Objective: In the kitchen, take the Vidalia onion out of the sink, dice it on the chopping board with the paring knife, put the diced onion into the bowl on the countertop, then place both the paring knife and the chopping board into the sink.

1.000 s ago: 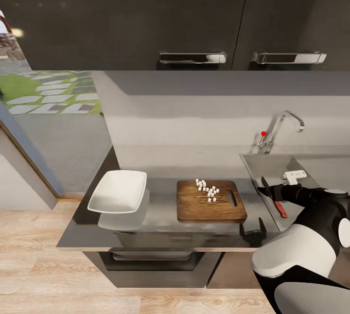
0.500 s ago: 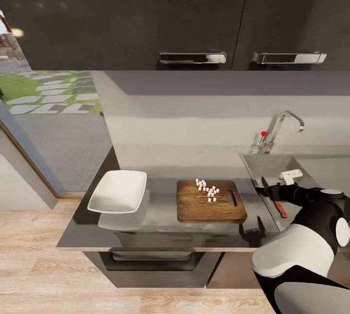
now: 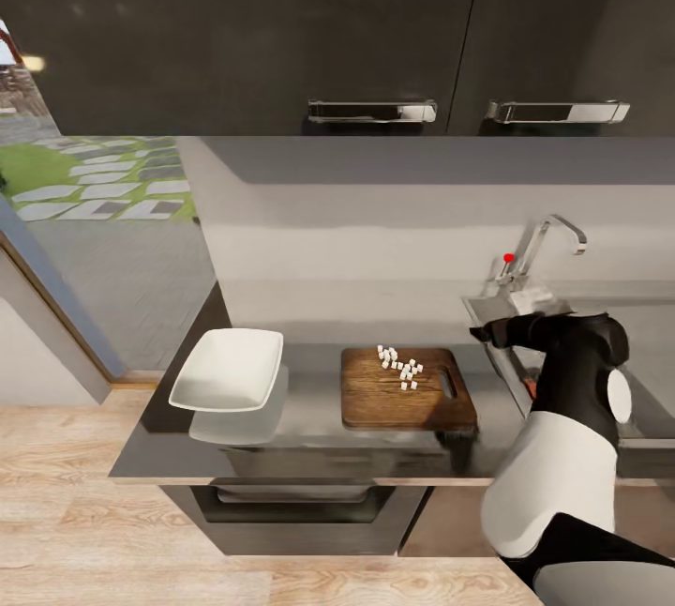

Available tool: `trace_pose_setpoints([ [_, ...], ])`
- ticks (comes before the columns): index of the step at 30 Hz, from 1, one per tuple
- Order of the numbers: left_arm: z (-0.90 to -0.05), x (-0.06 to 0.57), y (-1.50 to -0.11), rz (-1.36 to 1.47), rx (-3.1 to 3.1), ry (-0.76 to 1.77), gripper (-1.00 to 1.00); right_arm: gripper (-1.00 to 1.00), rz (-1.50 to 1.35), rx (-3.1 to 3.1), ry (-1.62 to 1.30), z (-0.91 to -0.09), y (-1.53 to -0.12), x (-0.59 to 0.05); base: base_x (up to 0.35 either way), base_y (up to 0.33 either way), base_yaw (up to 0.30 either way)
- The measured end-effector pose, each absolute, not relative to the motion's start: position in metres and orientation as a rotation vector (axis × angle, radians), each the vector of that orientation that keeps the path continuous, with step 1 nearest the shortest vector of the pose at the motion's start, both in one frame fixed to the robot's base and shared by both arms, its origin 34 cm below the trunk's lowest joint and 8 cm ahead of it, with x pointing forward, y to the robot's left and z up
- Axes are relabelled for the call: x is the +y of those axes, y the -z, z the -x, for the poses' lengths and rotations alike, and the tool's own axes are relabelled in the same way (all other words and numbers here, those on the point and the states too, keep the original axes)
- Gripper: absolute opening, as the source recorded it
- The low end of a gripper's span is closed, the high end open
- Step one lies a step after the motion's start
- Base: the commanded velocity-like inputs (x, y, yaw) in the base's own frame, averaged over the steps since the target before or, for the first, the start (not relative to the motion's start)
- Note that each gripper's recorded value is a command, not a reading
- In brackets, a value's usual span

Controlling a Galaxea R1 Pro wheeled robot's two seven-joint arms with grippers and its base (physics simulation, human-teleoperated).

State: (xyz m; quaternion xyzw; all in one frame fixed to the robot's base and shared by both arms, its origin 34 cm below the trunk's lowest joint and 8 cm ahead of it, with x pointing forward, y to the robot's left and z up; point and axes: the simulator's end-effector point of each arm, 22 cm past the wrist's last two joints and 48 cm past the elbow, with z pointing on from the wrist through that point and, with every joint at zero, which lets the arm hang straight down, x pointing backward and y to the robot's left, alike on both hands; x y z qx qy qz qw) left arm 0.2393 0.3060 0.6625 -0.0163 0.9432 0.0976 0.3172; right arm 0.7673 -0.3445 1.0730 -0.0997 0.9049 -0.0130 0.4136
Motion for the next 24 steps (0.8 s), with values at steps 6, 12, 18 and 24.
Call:
trace_pose_setpoints([
  [6,-0.239,0.306,-0.662,0.043,2.482,-0.256,1.0,1.0,0.257,2.128,0.228,-0.809,-1.128,-0.322,0.0,0.0,0.0],
  [12,-0.239,0.306,-0.662,0.043,2.483,-0.257,1.0,1.0,0.154,2.048,0.282,-0.826,-1.147,-0.32,0.0,0.0,0.0],
  [18,-0.239,0.306,-0.662,0.043,2.483,-0.256,1.0,1.0,0.1,1.921,0.287,-0.835,-1.119,-0.306,0.0,0.0,0.0],
  [24,-0.239,0.307,-0.663,0.044,2.482,-0.259,1.0,1.0,0.222,1.841,0.238,-0.811,-1.116,-0.248,0.0,0.0,0.0],
])
